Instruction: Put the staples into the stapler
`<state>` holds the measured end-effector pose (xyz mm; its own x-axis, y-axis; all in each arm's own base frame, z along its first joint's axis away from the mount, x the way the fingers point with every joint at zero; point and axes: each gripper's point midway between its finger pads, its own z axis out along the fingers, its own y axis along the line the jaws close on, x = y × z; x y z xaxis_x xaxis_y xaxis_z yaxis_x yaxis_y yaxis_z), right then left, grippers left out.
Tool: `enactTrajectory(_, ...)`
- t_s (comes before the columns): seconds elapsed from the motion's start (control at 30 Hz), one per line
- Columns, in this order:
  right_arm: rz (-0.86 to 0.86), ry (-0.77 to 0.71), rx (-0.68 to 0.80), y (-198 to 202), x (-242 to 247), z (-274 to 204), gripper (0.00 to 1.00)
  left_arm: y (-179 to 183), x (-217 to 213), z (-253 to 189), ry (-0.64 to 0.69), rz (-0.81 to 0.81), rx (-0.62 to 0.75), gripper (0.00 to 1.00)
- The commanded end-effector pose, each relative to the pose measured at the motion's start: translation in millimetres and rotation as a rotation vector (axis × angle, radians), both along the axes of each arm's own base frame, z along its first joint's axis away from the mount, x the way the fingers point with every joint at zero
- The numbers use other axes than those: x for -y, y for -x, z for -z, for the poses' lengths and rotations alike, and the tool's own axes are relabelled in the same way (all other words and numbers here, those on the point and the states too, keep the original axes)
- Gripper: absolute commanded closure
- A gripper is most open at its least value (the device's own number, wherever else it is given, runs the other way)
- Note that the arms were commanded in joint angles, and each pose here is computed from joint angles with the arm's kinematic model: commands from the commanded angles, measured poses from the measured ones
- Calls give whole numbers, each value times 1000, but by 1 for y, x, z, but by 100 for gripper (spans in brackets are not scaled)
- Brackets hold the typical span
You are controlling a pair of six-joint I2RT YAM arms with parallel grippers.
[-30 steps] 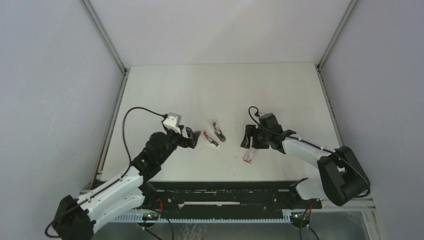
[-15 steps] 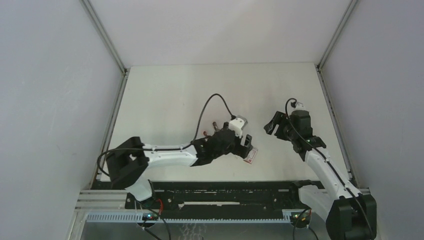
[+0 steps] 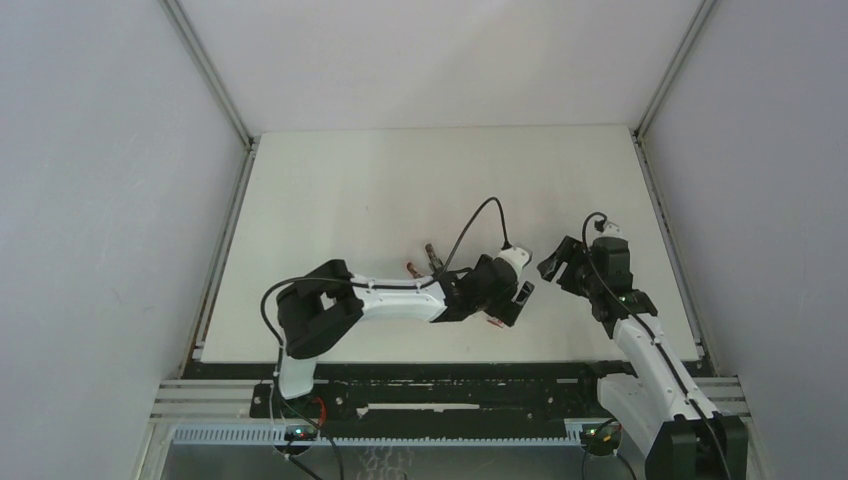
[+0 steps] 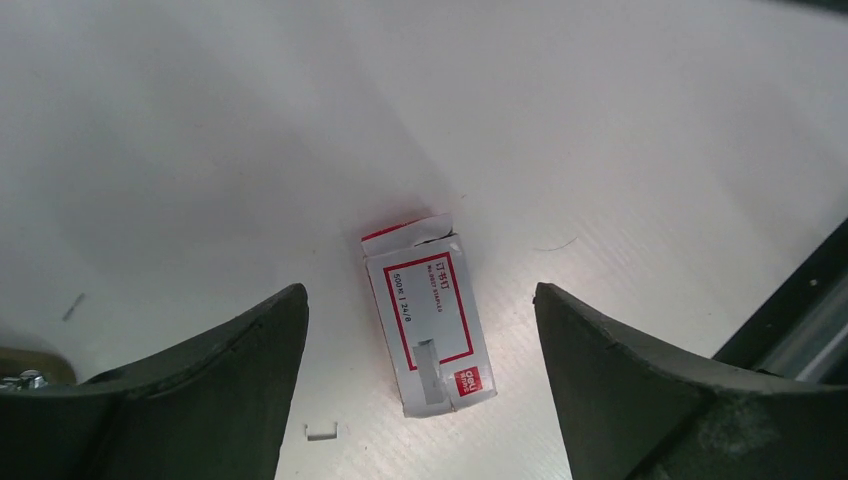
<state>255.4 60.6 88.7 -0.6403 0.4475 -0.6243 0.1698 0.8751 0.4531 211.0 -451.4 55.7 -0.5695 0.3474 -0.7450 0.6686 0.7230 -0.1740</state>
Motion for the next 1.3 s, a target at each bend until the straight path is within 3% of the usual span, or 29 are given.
enactTrajectory(0.0, 81, -33, 21, -5, 9, -4, 30, 3, 16, -9, 5, 9, -13, 14)
enactTrajectory(0.3, 105, -111, -33, -2, 7, 6, 33, 11, 10, 12, -74, 62, -12, 39)
enactTrajectory(0.6, -177, -243, -98, 17, -43, 14, 37, 37, -27, 29, -113, 238, 17, 55)
enactTrajectory(0.8, -311, -290, -214, 44, -78, 32, 44, 59, -54, 29, -103, 349, 33, 55)
enactTrajectory(1.0, -440, -353, -295, 71, -115, 42, 53, 72, -68, 26, -90, 416, 33, 48)
enactTrajectory(1.27, -465, -370, -339, 73, -129, 56, 66, 74, -71, 32, -109, 431, 28, 47)
